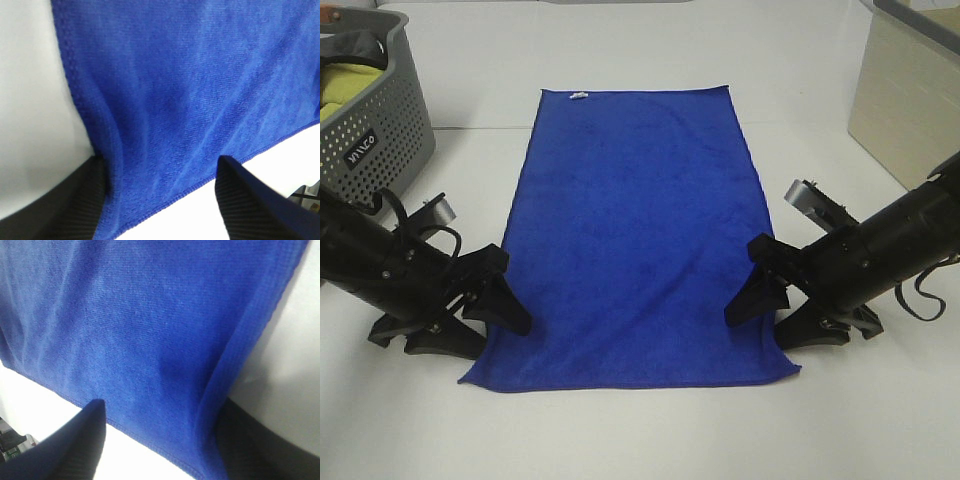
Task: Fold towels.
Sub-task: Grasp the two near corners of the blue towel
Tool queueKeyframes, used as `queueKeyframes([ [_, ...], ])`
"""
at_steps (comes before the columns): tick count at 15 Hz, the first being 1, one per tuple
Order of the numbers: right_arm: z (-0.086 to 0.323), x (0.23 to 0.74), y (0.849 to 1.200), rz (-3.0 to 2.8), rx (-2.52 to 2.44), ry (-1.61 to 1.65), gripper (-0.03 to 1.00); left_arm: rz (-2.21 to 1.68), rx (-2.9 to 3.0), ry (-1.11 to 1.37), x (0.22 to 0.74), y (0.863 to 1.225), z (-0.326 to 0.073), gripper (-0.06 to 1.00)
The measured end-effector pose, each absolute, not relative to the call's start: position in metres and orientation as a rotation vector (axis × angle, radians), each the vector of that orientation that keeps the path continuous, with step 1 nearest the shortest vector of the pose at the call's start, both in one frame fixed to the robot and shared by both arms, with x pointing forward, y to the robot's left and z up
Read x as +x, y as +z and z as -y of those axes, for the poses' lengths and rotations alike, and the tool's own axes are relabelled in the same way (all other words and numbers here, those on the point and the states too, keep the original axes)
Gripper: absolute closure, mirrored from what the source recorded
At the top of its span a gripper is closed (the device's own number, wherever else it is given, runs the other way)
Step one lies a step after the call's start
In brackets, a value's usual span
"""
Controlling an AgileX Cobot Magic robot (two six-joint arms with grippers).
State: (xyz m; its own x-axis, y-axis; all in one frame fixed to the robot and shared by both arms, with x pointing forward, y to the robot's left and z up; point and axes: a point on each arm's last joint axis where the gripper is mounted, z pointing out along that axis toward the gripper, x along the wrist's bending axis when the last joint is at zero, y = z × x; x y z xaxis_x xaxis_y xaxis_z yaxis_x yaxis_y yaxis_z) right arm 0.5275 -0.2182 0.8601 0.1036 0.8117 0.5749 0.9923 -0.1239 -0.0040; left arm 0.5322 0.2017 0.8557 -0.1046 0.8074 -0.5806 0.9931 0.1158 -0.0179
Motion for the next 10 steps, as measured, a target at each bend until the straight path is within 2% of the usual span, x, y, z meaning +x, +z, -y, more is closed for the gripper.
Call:
queueKeyframes([
  [3,0.219,0.528,0.860,1.766,-2.001,-0.627,0.37,-1.928,1.756,-0.609,0.534,0.851,-0.191,0.39],
  [5,0.219,0.528,0.859,1.776,-2.007,-0.623,0.45,-1.913,1.775,-0.607,0.536,0.850,-0.188,0.49],
  [7,0.221,0.529,0.854,1.784,-2.034,-0.611,0.67,-1.929,1.791,-0.593,0.536,0.846,-0.190,0.79],
  [8,0.222,0.529,0.854,1.788,-2.037,-0.609,0.80,-1.927,1.802,-0.591,0.535,0.845,-0.190,0.90],
  [9,0.222,0.529,0.853,1.791,-2.042,-0.605,0.97,-1.912,1.827,-0.580,0.535,0.847,-0.191,0.93],
  [10,0.222,0.529,0.853,1.790,-2.039,-0.606,0.97,-1.888,1.858,-0.557,0.534,0.851,-0.192,0.93],
])
